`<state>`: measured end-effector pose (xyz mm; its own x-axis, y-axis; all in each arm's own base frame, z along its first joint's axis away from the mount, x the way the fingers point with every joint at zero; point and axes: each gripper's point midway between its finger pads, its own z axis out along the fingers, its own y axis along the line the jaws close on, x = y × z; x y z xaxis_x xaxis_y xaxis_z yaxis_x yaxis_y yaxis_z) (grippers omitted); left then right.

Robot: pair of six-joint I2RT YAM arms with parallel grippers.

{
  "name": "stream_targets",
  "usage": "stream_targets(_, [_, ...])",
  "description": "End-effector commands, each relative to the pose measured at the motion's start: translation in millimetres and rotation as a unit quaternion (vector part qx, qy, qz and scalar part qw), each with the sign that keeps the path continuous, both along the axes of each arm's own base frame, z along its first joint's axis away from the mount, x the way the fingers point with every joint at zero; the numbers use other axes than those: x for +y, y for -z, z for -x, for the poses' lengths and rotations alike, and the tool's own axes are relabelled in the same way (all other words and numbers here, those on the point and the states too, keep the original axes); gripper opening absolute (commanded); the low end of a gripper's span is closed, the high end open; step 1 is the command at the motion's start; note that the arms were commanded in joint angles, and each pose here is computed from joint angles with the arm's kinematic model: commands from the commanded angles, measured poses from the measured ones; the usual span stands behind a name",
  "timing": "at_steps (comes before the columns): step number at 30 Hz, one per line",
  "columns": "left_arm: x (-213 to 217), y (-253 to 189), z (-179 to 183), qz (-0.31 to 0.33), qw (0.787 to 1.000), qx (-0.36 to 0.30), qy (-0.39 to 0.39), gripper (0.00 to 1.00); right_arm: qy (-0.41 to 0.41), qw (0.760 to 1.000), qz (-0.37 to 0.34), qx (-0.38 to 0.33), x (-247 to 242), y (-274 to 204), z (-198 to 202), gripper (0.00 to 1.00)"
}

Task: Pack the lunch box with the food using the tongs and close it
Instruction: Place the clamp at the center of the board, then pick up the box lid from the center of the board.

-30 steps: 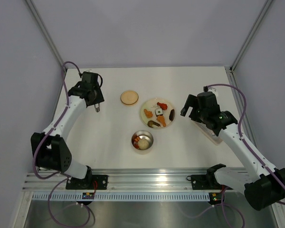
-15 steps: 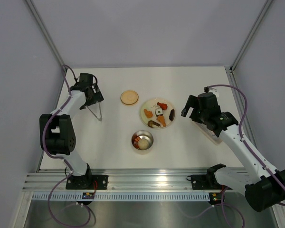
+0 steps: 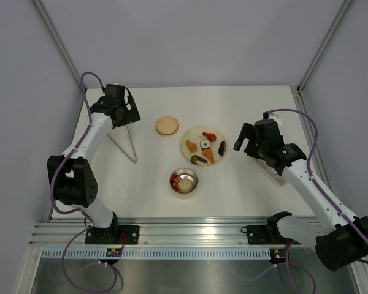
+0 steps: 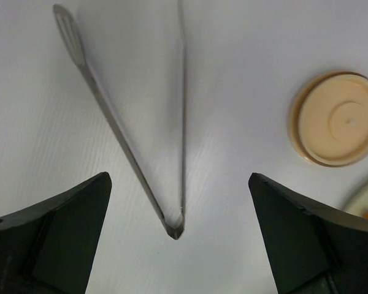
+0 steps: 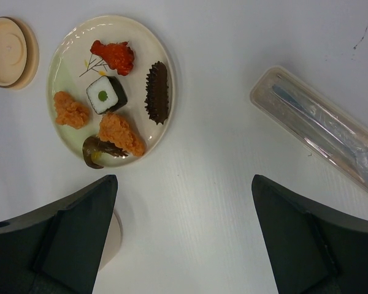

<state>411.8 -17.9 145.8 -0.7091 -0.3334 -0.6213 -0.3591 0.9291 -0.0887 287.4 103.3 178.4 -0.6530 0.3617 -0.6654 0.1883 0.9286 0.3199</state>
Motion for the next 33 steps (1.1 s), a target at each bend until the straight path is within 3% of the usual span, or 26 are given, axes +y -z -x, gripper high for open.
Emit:
stream_targets(1, [-37,-58,-15,0.003,0.996,-0.068,0.050,0.97,0.004,1.000,0.009,-0.017,-2,-7,-7,0.99])
stream_targets(6, [-97,-21,-27,0.013,0.995,0.001,0.101,0.88,0.005,1.000,0.008,-0.014,-1,-7,-9,0.99])
stream_targets(10, [-127,-6,-53,0.037,0.993,0.008,0.109,0.77,0.009,1.000,0.011,-0.019,-4,-12,-7,1.00])
stream_targets(15, [-134,32,-74,0.037,0.993,0.037,0.102,0.66,0.013,1.000,0.016,-0.021,-8,-14,-3,0.99])
stream_targets(30, [-127,94,-88,0.059,0.992,0.077,0.085,0.50,0.014,1.000,0.018,-0.015,-8,-10,-3,1.00])
stream_targets(33, [-125,110,-88,0.069,0.990,0.091,0.082,0.42,0.015,1.000,0.018,-0.011,-9,-8,-1,0.99])
